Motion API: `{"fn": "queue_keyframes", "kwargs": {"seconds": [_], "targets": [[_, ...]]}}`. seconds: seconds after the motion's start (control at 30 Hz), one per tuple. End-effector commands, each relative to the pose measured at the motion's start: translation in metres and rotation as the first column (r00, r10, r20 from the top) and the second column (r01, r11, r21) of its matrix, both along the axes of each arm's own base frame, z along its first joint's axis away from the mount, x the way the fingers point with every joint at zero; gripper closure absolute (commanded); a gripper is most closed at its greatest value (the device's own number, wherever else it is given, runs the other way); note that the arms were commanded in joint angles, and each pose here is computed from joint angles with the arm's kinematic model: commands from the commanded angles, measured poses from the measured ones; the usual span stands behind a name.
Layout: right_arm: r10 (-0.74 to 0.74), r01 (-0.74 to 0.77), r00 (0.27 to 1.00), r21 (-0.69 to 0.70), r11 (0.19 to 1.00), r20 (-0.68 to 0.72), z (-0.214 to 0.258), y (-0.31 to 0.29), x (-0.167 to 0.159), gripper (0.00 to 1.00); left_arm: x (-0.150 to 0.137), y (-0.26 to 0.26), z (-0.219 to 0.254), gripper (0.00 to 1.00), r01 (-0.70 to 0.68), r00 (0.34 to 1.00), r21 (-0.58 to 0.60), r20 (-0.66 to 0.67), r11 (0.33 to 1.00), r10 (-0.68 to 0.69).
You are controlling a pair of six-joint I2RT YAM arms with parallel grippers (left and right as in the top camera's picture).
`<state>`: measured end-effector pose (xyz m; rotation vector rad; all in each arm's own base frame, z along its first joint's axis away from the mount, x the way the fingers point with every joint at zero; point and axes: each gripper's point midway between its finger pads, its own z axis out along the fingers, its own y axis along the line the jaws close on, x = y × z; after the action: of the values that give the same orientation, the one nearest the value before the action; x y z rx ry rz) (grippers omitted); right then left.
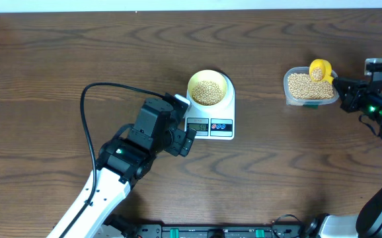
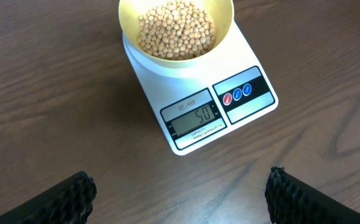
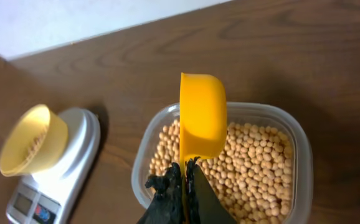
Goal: Scoop item into bowl and weigh 50g on scale
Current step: 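Lower the scoop into the tub of soybeans, right gripper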
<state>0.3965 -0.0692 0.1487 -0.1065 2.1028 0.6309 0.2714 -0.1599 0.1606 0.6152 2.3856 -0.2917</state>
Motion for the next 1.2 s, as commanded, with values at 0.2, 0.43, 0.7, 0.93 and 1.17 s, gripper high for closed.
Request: {"fn": "queue_keyframes", "kwargs": {"seconds": [0.2, 0.43, 0.7, 0.93, 1.17], "targets": [[0.252, -0.198, 0.961, -0.347, 0.917, 0.117, -0.013, 0.004, -0.009, 0.99, 0.002, 0.002, -0.002, 0.11, -0.016, 1.000, 0.004, -0.004, 1.000, 0.017], [0.334, -0.223, 0.935, -0.534, 0.815, 0.118, -0.021, -0.006, -0.008, 0.99, 0.002, 0.002, -0.002, 0.11, -0.016, 1.000, 0.004, -0.004, 1.000, 0.017], [0.369, -0.229, 0.925, -0.637, 0.736, 0.094, -0.026, -0.015, -0.007, 0.99, 0.002, 0.002, -0.002, 0.11, -0.016, 1.000, 0.004, -0.004, 1.000, 0.017], [0.370, -0.228, 0.924, -0.639, 0.734, 0.096, -0.026, -0.015, -0.007, 0.99, 0.002, 0.002, -0.002, 0.11, -0.016, 1.000, 0.004, -0.004, 1.000, 0.017], [0.334, -0.204, 0.937, -0.610, 0.766, 0.105, -0.023, -0.016, -0.004, 0.99, 0.002, 0.002, -0.002, 0.11, -0.016, 1.000, 0.004, -0.004, 1.000, 0.017]]}}
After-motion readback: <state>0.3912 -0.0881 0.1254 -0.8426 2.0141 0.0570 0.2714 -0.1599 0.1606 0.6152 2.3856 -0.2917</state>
